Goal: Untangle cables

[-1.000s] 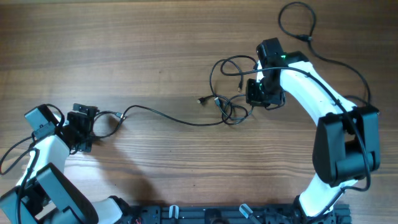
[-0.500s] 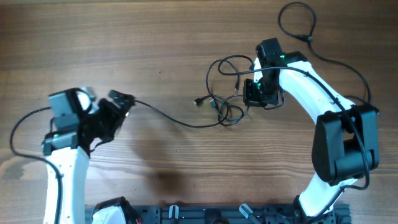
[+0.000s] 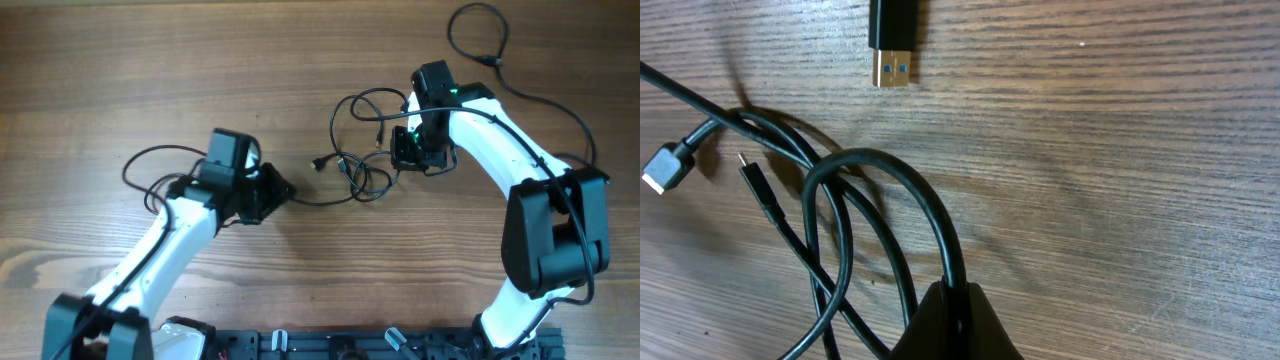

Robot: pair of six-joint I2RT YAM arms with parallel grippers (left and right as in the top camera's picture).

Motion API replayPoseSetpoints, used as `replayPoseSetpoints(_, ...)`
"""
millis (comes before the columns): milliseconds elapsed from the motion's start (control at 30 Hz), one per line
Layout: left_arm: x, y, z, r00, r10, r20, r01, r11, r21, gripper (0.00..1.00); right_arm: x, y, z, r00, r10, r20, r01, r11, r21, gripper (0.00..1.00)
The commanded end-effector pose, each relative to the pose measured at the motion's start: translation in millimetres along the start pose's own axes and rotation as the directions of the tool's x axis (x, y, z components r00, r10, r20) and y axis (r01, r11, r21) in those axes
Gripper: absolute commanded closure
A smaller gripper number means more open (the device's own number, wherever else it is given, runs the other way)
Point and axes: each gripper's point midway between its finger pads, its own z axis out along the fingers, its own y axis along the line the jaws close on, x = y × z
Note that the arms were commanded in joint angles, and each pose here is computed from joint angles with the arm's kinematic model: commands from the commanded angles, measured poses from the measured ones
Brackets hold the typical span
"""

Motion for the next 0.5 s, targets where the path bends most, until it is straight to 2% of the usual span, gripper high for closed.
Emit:
replayPoseSetpoints(0, 4.7, -14.1, 1.3, 0.999, 0.016, -0.042, -0.013, 0.998, 0.058, 0.96, 0.1, -0.1, 3.9, 1.0, -0.012, -0.014, 0.012, 1.0, -0.013, 0.96)
replayPoseSetpoints(133, -8.2, -60.9, -49.5, 0.996, 0.093, -0.014, -0.084, 0.945, 0.317, 0.96, -0.2, 0.0, 4.0, 1.0, -0.013, -0.013, 0.013, 1.0, -0.014, 0.96)
replayPoseSetpoints(233, -11.2, -95.7, -115.9, 0.988, 0.151, 0.013, -0.132, 0.813, 0.568, 0.96, -0.7, 0.1, 4.0, 1.0, -0.013, -0.01, 0.013, 1.0, -0.014, 0.96)
replayPoseSetpoints(367, -17.1, -98.0, -174.7, 0.988, 0.141, 0.07, -0.15, 0.711, 0.687, 0.96, -1.7, -0.2, 4.0, 1.0, -0.014, -0.006, 0.014, 1.0, -0.012, 0.96)
replayPoseSetpoints(467, -24.2, -90.3, -193.6, 0.988, 0.119, 0.101, -0.155, 0.687, 0.71, 0.96, -3.4, 0.3, 4.0, 1.0, -0.017, 0.001, 0.017, 1.0, -0.014, 0.96)
